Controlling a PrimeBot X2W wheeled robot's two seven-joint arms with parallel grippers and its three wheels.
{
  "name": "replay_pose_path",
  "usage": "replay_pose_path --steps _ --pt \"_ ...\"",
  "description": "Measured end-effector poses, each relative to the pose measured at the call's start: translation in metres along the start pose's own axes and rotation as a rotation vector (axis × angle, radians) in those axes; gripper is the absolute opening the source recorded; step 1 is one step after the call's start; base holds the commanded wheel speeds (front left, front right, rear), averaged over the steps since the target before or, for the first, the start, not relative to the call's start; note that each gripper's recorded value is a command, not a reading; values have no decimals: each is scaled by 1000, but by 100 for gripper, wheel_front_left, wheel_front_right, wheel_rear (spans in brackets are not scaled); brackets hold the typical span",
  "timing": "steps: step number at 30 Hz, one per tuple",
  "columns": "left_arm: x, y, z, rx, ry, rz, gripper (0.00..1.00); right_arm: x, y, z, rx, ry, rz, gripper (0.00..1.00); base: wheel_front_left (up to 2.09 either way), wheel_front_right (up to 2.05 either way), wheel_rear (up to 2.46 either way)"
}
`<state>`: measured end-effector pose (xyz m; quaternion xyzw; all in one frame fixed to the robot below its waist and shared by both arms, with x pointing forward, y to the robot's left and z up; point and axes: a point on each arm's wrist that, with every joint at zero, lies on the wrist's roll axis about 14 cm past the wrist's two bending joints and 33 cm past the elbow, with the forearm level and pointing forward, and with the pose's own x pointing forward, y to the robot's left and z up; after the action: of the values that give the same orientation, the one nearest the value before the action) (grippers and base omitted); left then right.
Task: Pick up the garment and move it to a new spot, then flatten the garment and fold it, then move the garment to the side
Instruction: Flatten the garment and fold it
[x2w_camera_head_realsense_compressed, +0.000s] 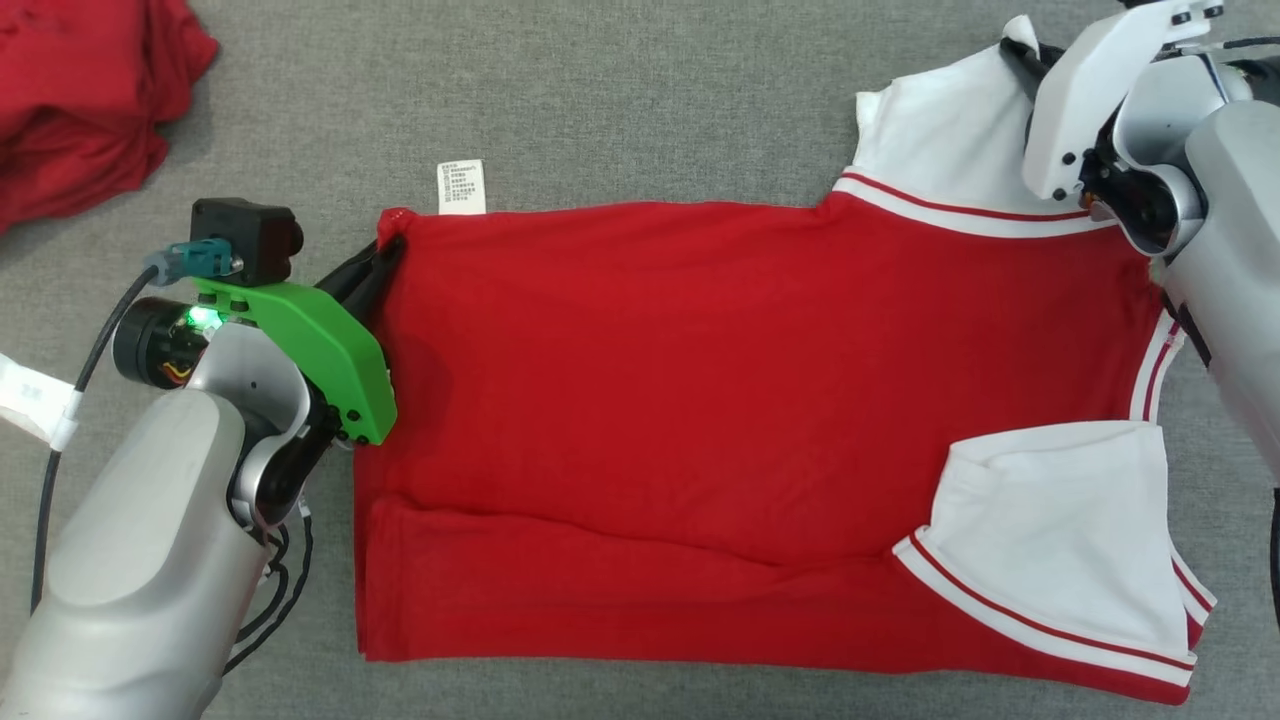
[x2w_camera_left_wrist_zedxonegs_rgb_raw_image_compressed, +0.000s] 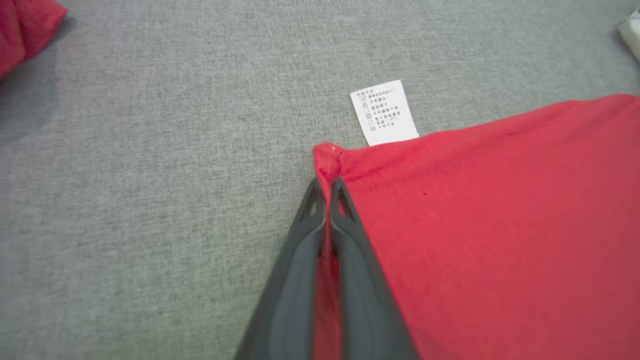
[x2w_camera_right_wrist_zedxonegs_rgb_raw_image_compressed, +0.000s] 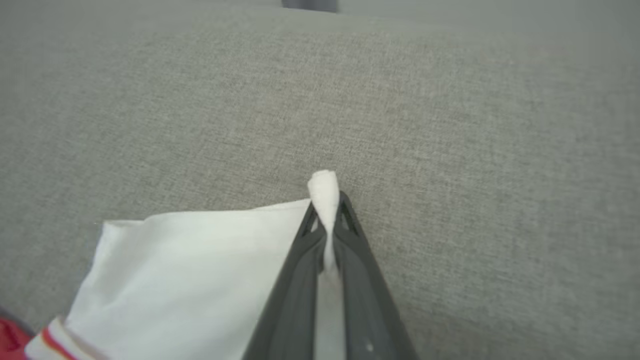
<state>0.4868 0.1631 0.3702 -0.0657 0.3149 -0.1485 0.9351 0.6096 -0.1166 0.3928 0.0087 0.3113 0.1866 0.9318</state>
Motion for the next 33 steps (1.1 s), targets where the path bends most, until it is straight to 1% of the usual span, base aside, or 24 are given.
replay_pose_path --steps 3,7,14,16,19,22,25,30,33 --pt "-3 3 3 2 -7 9 0 -8 -8 13 -9 -67 -26 0 0 0 0" --pt "-8 3 7 6 -17 14 0 -18 -8 31 -18 -155 -34 0 0 0 0" --pt "-18 -4 16 19 -29 -2 0 -45 8 48 0 -258 2 0 0 0 0" --pt "-23 -8 14 5 -8 -19 0 -56 10 45 -6 -264 10 0 0 0 0" --pt "-33 -11 11 14 28 -35 0 -74 15 43 -13 -278 25 0 0 0 0" --pt "-46 -19 5 -13 81 -69 0 -94 17 37 -32 -271 33 0 0 0 0" --pt "-59 -23 8 -3 101 -88 0 -116 21 28 -29 -255 49 0 0 0 0" --pt "-82 -35 2 -8 165 -138 0 -152 17 5 -31 -193 49 0 0 0 0" --pt "-93 -41 -2 6 202 -159 0 -170 17 -11 -31 -146 52 0 0 0 0"
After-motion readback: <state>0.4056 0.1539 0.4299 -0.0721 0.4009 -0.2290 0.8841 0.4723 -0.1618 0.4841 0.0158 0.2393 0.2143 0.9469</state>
